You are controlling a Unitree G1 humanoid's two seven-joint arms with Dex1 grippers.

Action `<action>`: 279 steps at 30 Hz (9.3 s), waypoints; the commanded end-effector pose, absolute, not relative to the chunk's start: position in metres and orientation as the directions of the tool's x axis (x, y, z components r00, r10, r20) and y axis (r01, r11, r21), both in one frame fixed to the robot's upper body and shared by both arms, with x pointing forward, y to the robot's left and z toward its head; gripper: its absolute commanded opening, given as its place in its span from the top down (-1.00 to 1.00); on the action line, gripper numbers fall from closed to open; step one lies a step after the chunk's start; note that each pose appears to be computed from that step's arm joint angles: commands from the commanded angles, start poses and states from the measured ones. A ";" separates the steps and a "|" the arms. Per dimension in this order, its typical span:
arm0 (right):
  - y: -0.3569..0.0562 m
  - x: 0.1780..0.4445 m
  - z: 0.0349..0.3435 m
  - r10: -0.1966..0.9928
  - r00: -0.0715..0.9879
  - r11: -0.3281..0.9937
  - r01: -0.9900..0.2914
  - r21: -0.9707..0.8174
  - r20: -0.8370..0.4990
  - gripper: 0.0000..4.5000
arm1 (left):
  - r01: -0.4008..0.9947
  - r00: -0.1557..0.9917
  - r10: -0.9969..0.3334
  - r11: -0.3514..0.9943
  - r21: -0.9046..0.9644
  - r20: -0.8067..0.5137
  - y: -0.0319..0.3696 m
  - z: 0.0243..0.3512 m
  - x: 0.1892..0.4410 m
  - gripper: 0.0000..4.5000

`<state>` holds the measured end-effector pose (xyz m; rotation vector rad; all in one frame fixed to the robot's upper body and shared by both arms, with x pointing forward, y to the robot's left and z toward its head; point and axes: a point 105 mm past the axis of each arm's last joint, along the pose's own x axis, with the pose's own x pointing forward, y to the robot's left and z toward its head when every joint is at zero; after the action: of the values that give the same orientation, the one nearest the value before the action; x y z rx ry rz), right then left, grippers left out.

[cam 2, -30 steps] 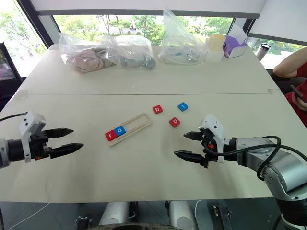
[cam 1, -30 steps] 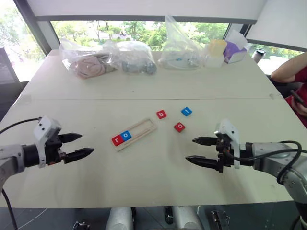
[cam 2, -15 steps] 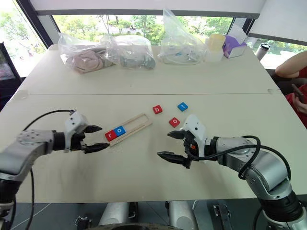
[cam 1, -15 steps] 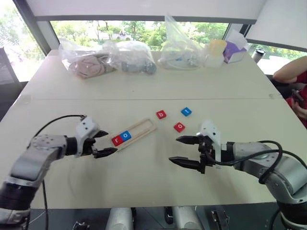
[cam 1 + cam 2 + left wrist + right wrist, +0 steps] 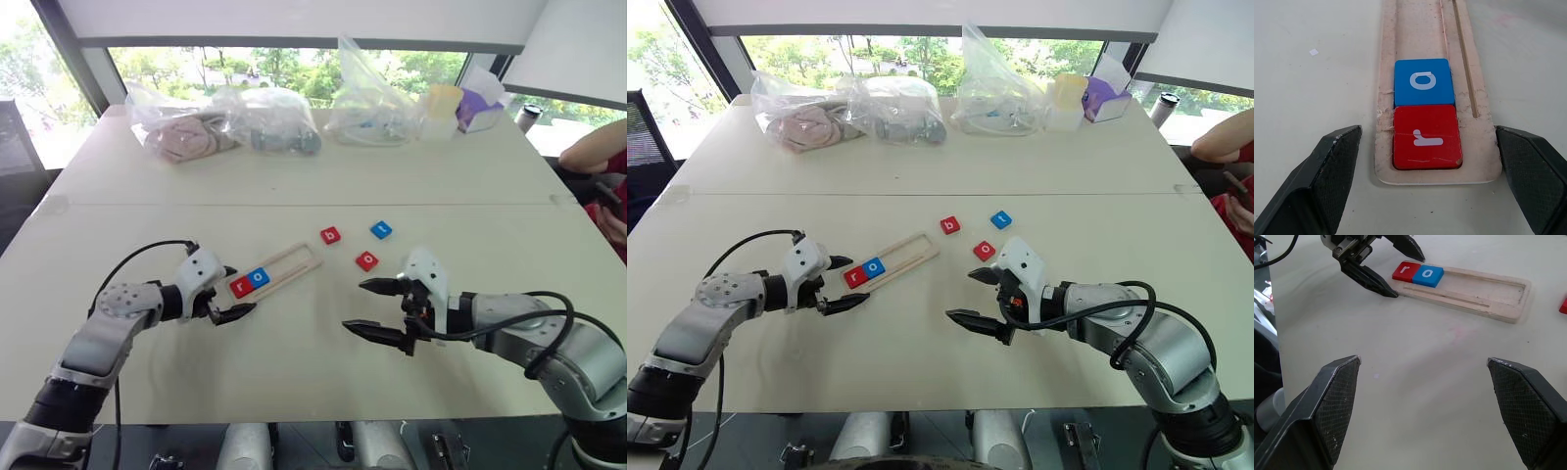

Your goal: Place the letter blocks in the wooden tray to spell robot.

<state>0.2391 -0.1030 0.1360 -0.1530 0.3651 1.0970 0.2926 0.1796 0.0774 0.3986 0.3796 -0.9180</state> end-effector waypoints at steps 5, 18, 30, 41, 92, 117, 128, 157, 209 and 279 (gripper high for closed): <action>-0.101 0.240 0.143 0.844 0.410 0.443 -0.896 0.019 -0.345 -1.00 | 0.835 0.502 -0.644 0.535 0.129 -0.578 0.186 0.045 0.275 -0.39; -0.110 0.248 0.140 0.826 0.443 0.477 -0.879 0.014 -0.349 -1.00 | 0.962 0.245 -0.737 0.103 0.253 -0.629 0.184 0.087 0.290 -0.39; -0.110 0.249 0.141 0.803 0.510 0.539 -0.842 0.013 -0.310 -1.00 | 0.978 0.071 -0.775 -0.070 0.197 -0.628 0.162 0.079 0.316 -0.39; -0.113 0.260 0.142 0.780 0.557 0.584 -0.812 0.011 -0.284 -1.00 | 0.983 0.057 -0.749 -0.072 0.166 -0.660 0.173 0.076 0.307 -0.98; -0.160 0.344 0.160 0.092 0.952 0.995 -0.096 -0.001 -0.293 0.48 | 0.940 0.324 -0.878 0.340 0.019 -0.353 0.152 0.191 0.262 -1.00; -0.142 0.292 0.086 0.006 0.823 0.983 0.100 0.155 -0.568 0.03 | 0.973 0.225 -0.881 0.230 0.039 -0.417 0.139 0.178 0.284 -1.00; -0.158 0.299 0.127 0.071 0.920 0.997 -0.056 0.051 -0.385 -0.97 | 0.960 0.260 -0.889 0.281 0.000 -0.378 0.146 0.176 0.278 -1.00; -0.206 0.303 0.092 0.703 0.527 0.530 -0.836 -0.143 -0.477 -0.87 | 0.930 0.314 -0.841 0.366 -0.037 -0.440 0.159 0.163 0.247 -1.00; -0.006 0.315 0.109 0.843 0.041 -0.104 -0.966 -0.238 -0.537 0.49 | 0.874 0.416 -0.723 0.486 0.022 -0.551 0.205 0.147 0.242 -1.00; -0.154 0.271 0.085 -0.032 0.894 0.999 0.037 0.003 -0.447 0.48 | 0.959 0.278 -0.898 0.276 0.055 -0.340 0.098 0.166 0.268 -1.00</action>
<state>0.2736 -0.1542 0.0776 0.0259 0.4849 -0.0050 0.2666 0.1008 0.1593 0.2520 0.2972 -1.2475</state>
